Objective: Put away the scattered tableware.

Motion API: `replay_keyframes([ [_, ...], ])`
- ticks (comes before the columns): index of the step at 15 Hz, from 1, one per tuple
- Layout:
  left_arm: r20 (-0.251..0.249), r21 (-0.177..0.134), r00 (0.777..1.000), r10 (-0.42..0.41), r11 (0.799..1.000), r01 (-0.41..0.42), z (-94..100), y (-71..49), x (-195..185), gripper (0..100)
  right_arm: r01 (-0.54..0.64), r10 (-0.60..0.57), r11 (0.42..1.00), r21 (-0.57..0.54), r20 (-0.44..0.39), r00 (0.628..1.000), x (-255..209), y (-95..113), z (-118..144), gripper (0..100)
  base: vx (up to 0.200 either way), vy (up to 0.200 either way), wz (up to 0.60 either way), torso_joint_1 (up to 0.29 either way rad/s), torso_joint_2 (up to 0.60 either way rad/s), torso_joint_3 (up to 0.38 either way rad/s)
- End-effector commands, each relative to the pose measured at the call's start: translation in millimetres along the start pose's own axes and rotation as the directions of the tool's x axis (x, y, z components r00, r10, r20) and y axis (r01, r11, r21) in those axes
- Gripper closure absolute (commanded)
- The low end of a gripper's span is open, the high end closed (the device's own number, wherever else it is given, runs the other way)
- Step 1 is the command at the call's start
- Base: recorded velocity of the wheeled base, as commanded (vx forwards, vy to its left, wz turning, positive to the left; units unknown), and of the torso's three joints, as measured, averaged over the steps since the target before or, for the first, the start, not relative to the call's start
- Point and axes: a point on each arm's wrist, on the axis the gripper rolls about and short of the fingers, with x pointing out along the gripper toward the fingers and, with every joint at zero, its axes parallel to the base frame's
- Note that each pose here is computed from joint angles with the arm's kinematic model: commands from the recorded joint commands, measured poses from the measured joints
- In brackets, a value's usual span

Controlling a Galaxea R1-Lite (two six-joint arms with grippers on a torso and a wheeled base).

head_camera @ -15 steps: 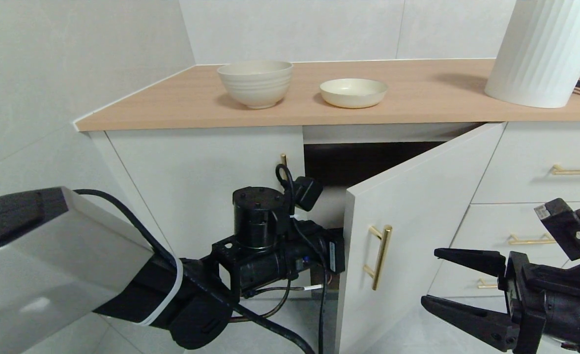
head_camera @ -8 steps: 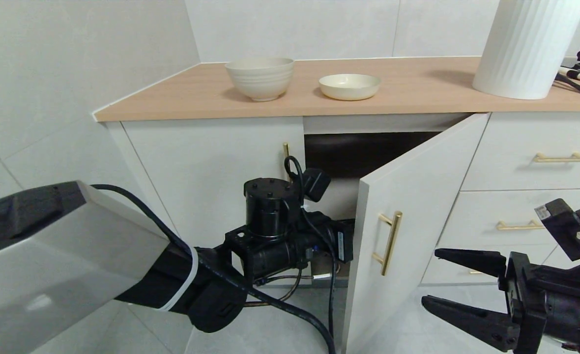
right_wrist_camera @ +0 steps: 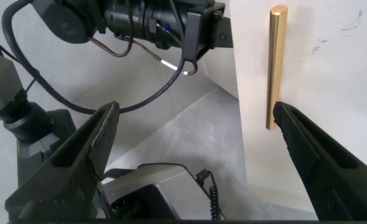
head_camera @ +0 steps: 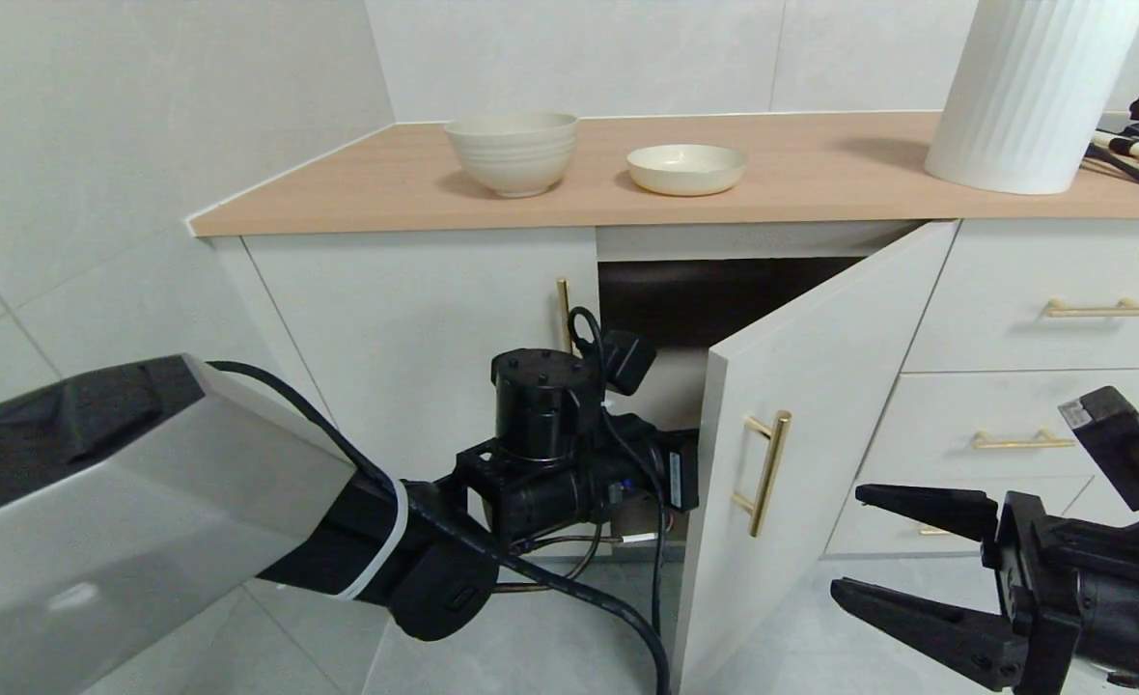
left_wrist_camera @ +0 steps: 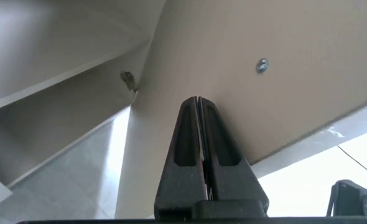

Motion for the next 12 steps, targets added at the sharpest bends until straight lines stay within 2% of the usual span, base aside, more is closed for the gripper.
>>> replay_keyframes([
  [1,0.000,-0.001,1.000,0.000,1.000,0.000,0.4,1.0,3.8,100,-0.001,0.001,1.000,0.000,0.000,1.000,-0.1,0.1,0.0,0,-0.200,0.000,0.00,0.012,0.00,0.002],
  [7,0.001,0.000,1.000,-0.002,1.000,0.002,6.5,2.4,15.2,100,-0.002,0.002,1.000,-0.005,0.010,1.000,-1.0,0.8,1.6,0,0.000,0.000,0.00,0.000,0.00,0.000],
  [10,-0.002,-0.001,1.000,-0.002,1.000,0.002,3.4,3.8,21.0,100,-0.004,0.004,1.000,-0.015,0.029,1.000,-3.5,2.5,5.3,0,0.000,0.000,0.00,0.000,0.00,0.000],
  [12,-0.012,0.007,0.999,-0.039,0.999,0.039,-0.7,-11.2,26.1,100,-0.008,0.009,1.000,-0.030,0.057,0.998,-8.3,5.5,10.2,0,0.000,0.000,0.00,0.000,0.00,0.000],
])
